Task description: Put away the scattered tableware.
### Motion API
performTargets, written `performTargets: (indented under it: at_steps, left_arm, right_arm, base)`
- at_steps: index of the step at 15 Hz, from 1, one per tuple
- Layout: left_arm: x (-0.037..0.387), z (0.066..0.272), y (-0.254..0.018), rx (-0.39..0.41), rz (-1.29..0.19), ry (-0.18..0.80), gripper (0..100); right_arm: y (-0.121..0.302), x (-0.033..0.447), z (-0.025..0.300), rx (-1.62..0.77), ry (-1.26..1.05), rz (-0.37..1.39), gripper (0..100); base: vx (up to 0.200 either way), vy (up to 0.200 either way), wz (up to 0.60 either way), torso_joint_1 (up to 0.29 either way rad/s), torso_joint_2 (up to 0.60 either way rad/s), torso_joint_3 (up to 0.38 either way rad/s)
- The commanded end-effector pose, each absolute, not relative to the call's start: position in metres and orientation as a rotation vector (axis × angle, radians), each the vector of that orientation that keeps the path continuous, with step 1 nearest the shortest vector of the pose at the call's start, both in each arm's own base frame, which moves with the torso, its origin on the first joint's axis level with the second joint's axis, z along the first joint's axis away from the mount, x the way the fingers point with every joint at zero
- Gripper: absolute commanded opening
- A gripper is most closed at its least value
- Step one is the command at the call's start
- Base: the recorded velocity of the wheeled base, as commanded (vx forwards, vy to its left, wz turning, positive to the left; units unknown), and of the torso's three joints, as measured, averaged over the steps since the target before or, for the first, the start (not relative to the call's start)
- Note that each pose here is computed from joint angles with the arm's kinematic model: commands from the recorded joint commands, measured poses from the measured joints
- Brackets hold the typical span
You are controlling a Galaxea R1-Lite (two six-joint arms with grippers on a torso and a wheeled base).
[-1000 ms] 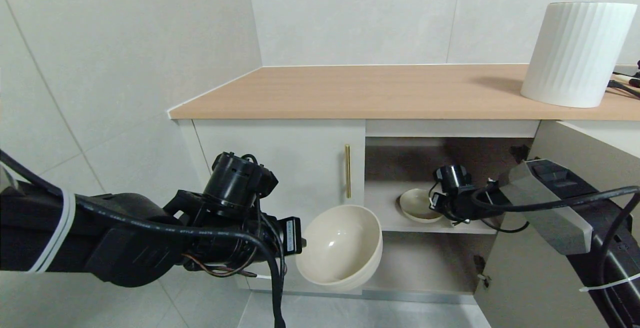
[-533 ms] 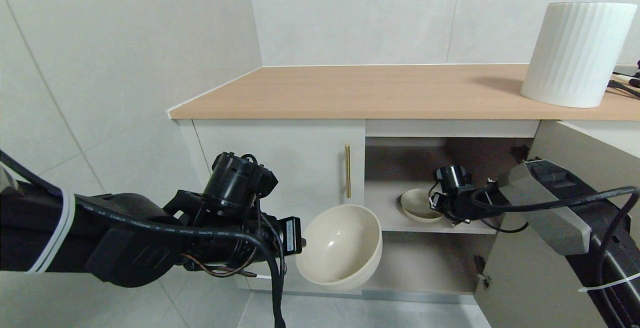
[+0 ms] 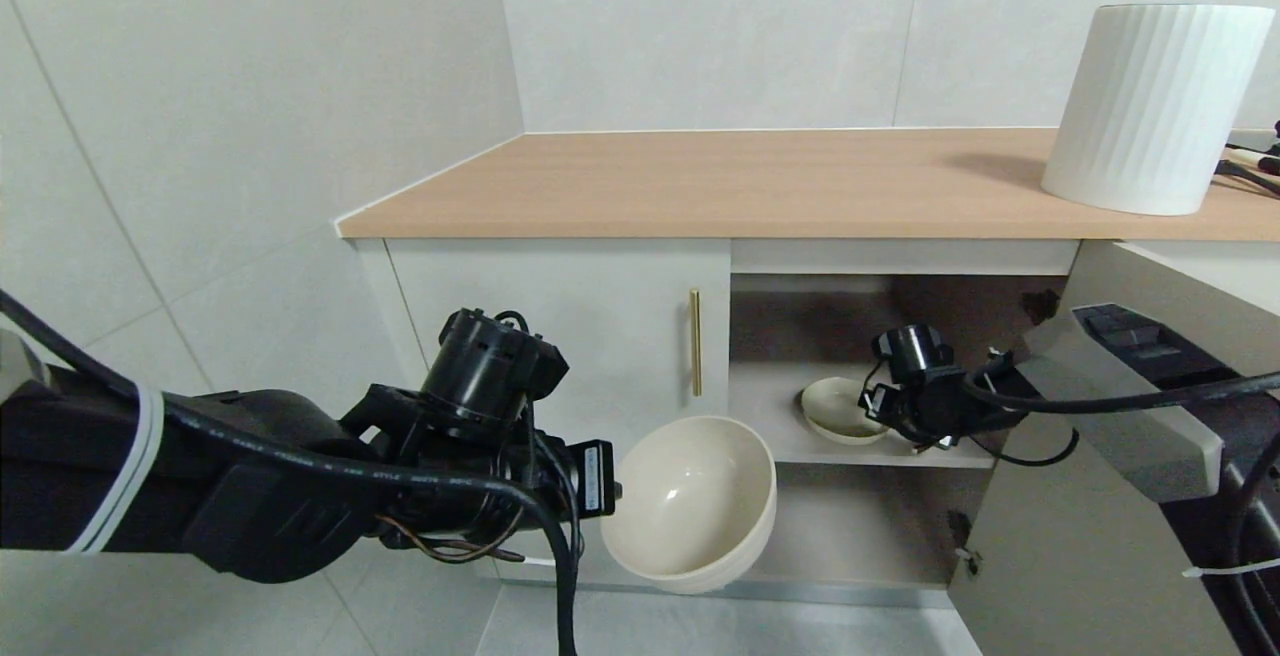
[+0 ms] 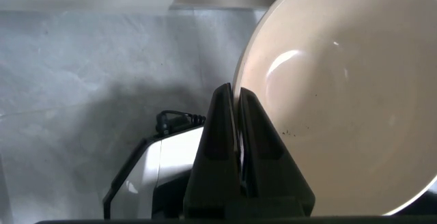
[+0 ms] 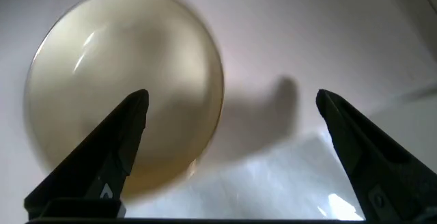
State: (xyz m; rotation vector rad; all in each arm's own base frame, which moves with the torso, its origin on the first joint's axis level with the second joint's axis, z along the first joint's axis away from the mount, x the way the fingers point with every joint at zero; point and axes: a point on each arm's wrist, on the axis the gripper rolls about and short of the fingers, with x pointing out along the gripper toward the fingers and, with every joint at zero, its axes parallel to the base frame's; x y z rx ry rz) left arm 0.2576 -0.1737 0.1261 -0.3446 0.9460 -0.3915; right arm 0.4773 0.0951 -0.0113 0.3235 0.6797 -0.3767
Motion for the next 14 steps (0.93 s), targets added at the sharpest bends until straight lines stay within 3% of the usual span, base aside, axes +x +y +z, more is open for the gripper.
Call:
performTargets:
  at_steps: [1, 4, 7, 9, 11, 14]
  left_arm:
    - [0.258, 0.121, -0.184, -0.315, -0.384, 0.947, 0]
    - [0.257, 0.114, -0.190, -0.276, -0.372, 0.954, 0]
    - [0.253, 0.100, -0.200, -0.223, -0.361, 0.979, 0]
    - [0.250, 0.092, -0.208, -0.199, -0.373, 1.005, 0]
    - [0.250, 0.085, -0.213, -0.185, -0.375, 1.025, 0]
    - [0.248, 0.081, -0.217, -0.172, -0.384, 1.035, 0]
  right_arm:
    - [0.112, 0.450, 0.032, 0.318, 0.664, -0.320, 100]
    - [0.135, 0.403, 0.074, 0.289, 0.695, -0.195, 100]
    - [0.167, 0.332, 0.139, 0.234, 0.737, 0.023, 100]
    - [0.180, 0.297, 0.161, 0.238, 0.793, 0.180, 100]
    - [0.184, 0.270, 0.174, 0.217, 0.842, 0.276, 100]
    - [0.189, 0.243, 0.168, 0.075, 0.880, 0.377, 100]
  base:
    - [0.000, 0.000, 0.00, 0.000, 0.00, 0.000]
    - [0.000, 0.000, 0.00, 0.000, 0.00, 0.000]
    - [0.000, 0.000, 0.00, 0.000, 0.00, 0.000]
    - [0.000, 0.000, 0.00, 0.000, 0.00, 0.000]
    - [0.000, 0.000, 0.00, 0.000, 0.00, 0.000]
    - [0.000, 0.000, 0.00, 0.000, 0.00, 0.000]
